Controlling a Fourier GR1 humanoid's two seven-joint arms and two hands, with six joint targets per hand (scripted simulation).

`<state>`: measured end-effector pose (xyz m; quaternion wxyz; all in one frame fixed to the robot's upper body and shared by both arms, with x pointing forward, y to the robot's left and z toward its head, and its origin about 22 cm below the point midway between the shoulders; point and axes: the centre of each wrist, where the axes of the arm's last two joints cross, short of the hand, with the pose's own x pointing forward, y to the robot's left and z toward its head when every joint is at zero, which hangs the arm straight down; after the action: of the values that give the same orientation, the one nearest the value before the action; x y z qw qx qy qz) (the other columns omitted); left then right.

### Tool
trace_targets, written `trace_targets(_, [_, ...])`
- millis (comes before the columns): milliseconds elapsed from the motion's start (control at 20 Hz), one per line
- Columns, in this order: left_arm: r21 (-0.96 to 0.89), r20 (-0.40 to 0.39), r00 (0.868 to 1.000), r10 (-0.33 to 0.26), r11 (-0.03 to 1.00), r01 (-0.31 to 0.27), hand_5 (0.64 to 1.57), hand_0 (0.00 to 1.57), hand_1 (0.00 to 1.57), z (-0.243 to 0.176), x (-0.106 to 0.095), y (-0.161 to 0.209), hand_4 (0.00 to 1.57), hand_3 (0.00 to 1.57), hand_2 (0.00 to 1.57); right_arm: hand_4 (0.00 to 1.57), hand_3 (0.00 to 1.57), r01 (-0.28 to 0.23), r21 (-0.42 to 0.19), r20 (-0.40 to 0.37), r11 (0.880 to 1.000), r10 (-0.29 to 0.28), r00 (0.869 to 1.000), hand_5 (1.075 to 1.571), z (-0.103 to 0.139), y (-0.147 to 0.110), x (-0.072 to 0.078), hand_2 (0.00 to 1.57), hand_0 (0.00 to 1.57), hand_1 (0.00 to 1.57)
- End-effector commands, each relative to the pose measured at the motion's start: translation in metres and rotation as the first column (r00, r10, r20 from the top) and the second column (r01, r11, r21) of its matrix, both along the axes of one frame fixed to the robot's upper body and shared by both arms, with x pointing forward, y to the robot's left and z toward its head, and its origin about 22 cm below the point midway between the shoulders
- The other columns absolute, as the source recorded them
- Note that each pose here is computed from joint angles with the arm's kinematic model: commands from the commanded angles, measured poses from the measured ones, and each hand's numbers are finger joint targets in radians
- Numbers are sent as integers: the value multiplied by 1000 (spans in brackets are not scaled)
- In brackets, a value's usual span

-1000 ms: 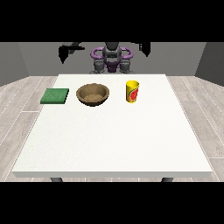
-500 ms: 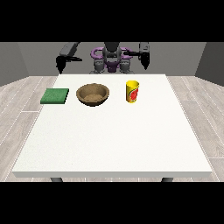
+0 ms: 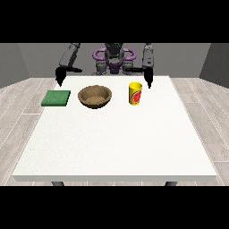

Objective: Pick the cup and pour the ball into the bowl, then pick the bowl and place it on the pad

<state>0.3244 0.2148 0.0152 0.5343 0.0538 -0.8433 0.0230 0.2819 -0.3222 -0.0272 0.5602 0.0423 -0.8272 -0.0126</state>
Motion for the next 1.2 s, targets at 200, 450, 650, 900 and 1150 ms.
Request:
trace_targets(200, [-3,82,995,51,999,-51,1416,0,0,-15,28,14,0,0,0,0,0,-30,3,101,1000,29,994,1549,1,8,23,0,0,0])
trace_targets(450, [-18,81,993,81,997,-80,1403,0,0,-22,39,35,0,0,0,0,0,-59,3,105,998,58,993,1546,-5,-6,21,0,0,0])
trace_targets(650, [30,121,990,74,997,-78,1394,0,0,-17,46,30,0,0,0,0,0,-29,7,142,1000,28,989,1550,-4,-23,28,0,0,0])
trace_targets(900, [-10,115,986,117,993,-117,1401,0,0,-6,65,26,0,0,0,0,0,-96,-27,145,995,99,984,1543,-7,-8,27,0,0,0])
trace_targets(1150, [77,216,942,258,957,-279,1560,1352,1352,-22,51,44,1111,1571,1571,0,0,-88,-40,216,995,94,972,1543,29,-46,34,0,0,0])
